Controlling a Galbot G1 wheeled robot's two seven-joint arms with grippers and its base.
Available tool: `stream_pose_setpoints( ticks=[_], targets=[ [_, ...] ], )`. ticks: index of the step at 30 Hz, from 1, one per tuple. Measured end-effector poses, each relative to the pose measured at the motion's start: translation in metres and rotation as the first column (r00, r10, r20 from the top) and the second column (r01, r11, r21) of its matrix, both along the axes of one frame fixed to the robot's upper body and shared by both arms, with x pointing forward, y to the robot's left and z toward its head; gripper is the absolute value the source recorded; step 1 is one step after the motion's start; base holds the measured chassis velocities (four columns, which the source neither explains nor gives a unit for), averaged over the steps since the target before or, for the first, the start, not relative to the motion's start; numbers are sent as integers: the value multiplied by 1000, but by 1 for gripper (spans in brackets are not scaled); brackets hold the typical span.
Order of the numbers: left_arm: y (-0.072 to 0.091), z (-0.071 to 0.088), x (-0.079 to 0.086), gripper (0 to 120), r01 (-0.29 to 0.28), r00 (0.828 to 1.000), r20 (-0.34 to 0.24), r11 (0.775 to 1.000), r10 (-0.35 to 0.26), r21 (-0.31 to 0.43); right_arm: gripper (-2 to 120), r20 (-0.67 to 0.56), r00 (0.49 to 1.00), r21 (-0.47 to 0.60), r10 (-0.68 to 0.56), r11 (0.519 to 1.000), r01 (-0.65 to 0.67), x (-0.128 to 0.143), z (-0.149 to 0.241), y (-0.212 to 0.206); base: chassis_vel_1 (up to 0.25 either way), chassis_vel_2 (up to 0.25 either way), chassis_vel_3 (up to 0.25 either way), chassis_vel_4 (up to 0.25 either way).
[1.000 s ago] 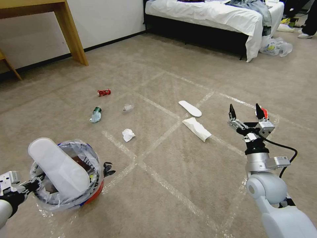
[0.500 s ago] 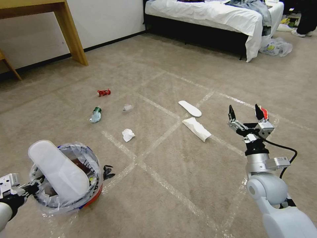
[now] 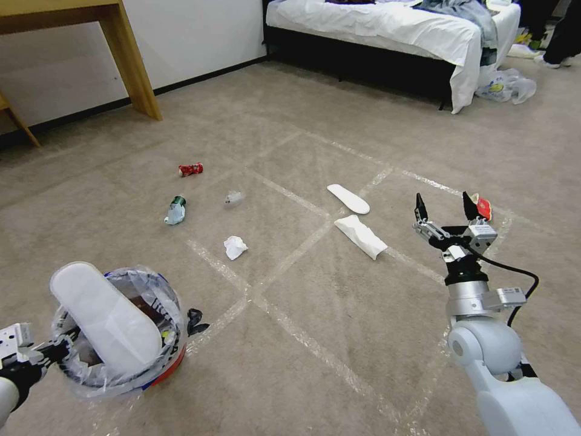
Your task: Pick up the trash bin and place the garbage on the floor into it.
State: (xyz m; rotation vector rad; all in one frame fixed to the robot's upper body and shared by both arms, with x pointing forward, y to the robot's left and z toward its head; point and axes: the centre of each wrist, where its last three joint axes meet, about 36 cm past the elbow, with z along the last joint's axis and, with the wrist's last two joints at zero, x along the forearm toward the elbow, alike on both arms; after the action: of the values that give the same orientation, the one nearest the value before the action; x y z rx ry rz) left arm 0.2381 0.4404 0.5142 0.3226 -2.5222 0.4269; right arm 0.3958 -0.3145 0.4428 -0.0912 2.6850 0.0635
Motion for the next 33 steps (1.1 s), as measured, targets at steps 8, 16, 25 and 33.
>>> stream_pose_setpoints(
  ticks=[8, 16, 25, 33],
  targets=[
    [-1, 1, -1, 1, -1, 1000, 1, 1000, 1, 0, 100, 4, 1000, -1, -7, 1000, 7, 0, -1, -3, 0, 0, 0, 0],
    [-3, 2, -2, 1, -1, 1000, 7, 1000, 1, -1, 100, 8, 1000, -2, -9, 1000, 9, 1, 0, -5, 0, 0, 0, 0],
    [-2, 4, -5, 1, -7, 1000, 7, 1000, 7, 3, 100, 6, 1000, 3, -7, 1000, 7, 0, -2, -4, 0, 0, 0, 0],
    [-3, 5, -6, 1, -7, 1000, 10, 1000, 7, 2, 100, 7, 1000, 0, -7, 1000, 7, -1, -1, -5, 25, 33, 27, 24]
  ],
)
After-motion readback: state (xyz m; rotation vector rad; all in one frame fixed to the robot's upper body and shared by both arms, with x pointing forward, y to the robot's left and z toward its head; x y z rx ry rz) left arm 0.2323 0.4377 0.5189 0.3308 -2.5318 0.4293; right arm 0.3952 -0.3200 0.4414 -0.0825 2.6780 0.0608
